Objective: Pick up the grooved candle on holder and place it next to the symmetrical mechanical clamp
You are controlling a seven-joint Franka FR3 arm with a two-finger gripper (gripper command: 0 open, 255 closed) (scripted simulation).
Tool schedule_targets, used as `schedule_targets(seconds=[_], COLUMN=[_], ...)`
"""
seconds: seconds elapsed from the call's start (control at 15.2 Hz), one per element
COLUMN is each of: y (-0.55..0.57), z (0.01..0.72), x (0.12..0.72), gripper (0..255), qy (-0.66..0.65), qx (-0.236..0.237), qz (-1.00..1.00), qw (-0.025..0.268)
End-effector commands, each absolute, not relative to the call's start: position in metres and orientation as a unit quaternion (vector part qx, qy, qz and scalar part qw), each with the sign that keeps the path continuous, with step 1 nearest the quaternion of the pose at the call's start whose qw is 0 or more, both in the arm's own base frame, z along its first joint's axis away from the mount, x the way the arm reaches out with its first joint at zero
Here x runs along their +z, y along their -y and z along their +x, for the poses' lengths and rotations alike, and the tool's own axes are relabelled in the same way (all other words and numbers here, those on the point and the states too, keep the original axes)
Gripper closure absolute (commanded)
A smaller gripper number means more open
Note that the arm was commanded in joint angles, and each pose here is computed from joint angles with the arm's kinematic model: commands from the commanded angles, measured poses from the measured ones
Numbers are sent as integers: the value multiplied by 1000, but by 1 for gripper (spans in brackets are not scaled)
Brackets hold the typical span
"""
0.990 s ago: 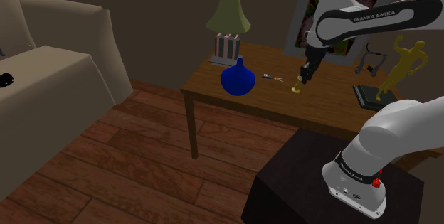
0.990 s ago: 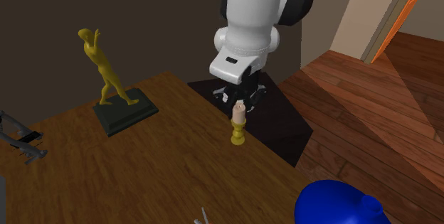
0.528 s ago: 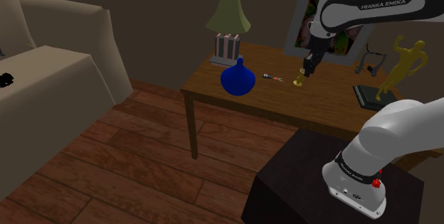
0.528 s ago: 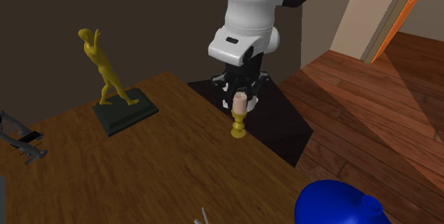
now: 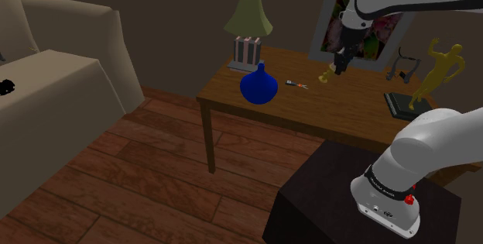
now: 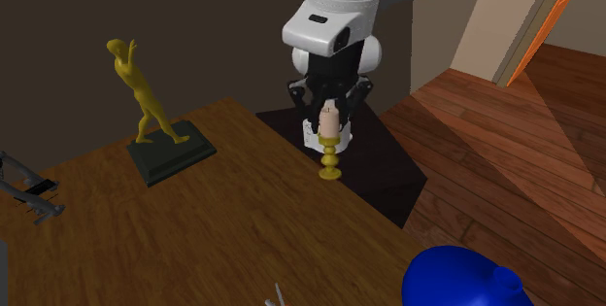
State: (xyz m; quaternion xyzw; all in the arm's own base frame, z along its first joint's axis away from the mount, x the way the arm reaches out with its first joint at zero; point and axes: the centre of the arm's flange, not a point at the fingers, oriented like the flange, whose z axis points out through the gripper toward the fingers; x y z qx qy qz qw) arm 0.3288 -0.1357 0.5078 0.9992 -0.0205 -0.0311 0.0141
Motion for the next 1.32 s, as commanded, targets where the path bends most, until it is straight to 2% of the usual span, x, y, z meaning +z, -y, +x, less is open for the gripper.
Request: schedule_targets(seconds=[0.0,1.25], y=[135,135], z=[330,330], x=[520,616], gripper=[255,255], qy=[20,20], qx=[-31,-31], qz=[999,999], qw=[14,14])
